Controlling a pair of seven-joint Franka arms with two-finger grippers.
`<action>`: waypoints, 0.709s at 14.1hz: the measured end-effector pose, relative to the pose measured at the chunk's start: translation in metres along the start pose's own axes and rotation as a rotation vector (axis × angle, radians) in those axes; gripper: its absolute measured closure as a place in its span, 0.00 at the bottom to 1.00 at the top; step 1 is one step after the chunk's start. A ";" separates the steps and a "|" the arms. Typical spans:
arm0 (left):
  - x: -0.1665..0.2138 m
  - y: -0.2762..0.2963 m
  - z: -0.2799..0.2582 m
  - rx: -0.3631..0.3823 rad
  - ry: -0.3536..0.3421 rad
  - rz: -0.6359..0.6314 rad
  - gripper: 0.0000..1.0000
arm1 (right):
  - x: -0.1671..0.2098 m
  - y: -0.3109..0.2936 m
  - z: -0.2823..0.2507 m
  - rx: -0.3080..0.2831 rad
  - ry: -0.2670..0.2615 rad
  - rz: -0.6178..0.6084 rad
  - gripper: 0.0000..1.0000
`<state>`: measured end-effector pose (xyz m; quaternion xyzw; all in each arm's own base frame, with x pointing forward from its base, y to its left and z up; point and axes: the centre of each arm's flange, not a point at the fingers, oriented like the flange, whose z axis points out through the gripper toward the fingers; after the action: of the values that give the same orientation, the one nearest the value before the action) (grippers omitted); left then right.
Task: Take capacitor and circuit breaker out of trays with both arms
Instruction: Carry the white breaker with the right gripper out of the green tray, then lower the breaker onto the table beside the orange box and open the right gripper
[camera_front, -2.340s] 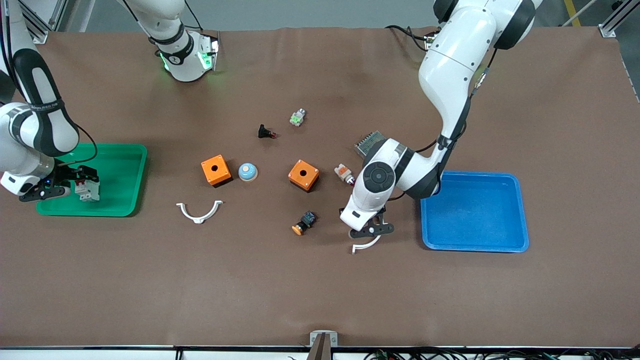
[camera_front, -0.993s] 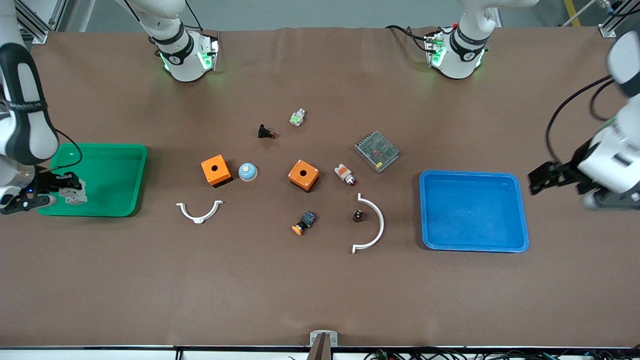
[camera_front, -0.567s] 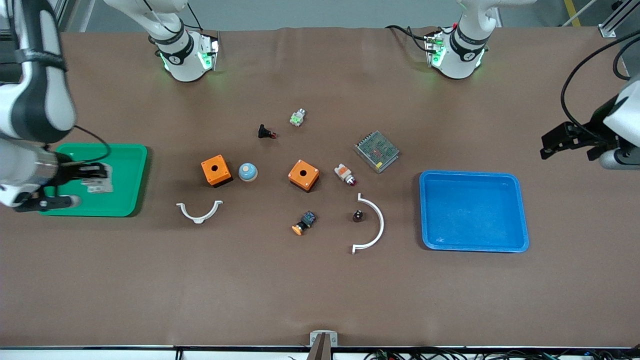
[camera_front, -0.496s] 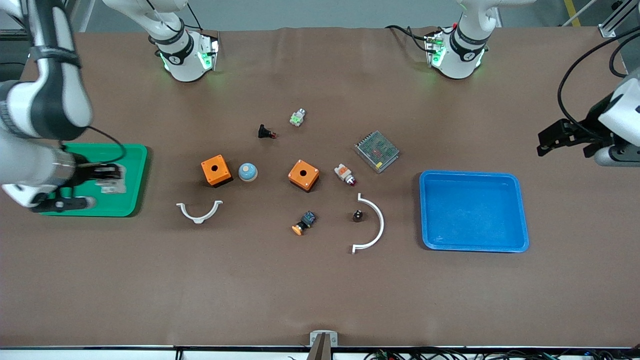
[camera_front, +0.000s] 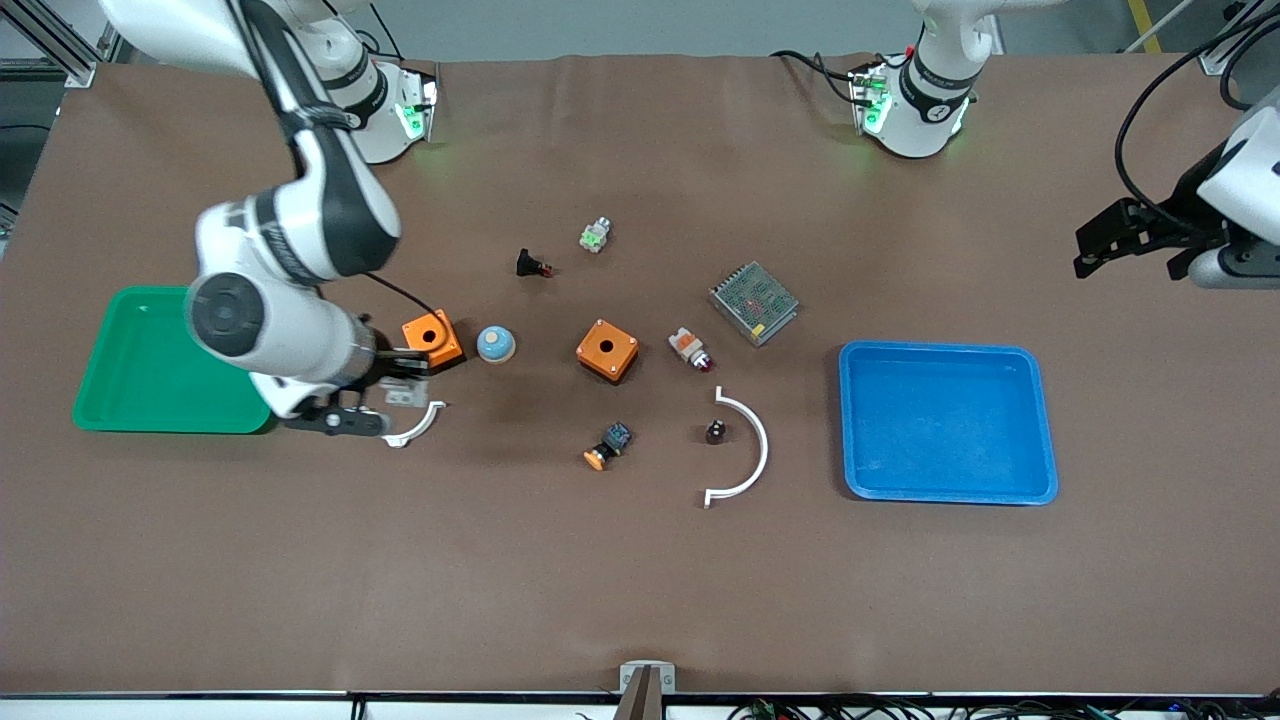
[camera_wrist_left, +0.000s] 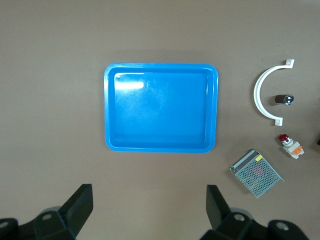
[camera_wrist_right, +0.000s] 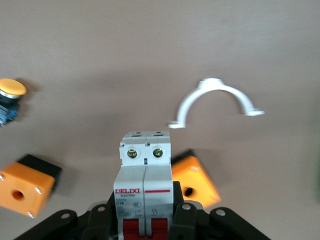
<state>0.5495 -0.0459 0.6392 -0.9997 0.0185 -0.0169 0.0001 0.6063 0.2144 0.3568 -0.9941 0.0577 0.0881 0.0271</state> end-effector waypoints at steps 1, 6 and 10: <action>-0.004 0.001 -0.003 0.001 -0.003 -0.002 0.00 | 0.003 -0.012 0.019 0.001 0.007 0.001 0.60; -0.010 0.008 -0.001 0.005 -0.034 -0.006 0.00 | 0.012 -0.042 0.090 -0.002 0.018 -0.023 0.60; -0.012 0.016 0.002 0.006 -0.049 0.003 0.00 | 0.013 -0.055 0.121 0.001 0.032 -0.037 0.60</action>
<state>0.5374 -0.0612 0.6363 -0.9998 0.0201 0.0075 0.0036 0.6047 0.2751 0.2376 -0.9962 0.0396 0.0716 0.0284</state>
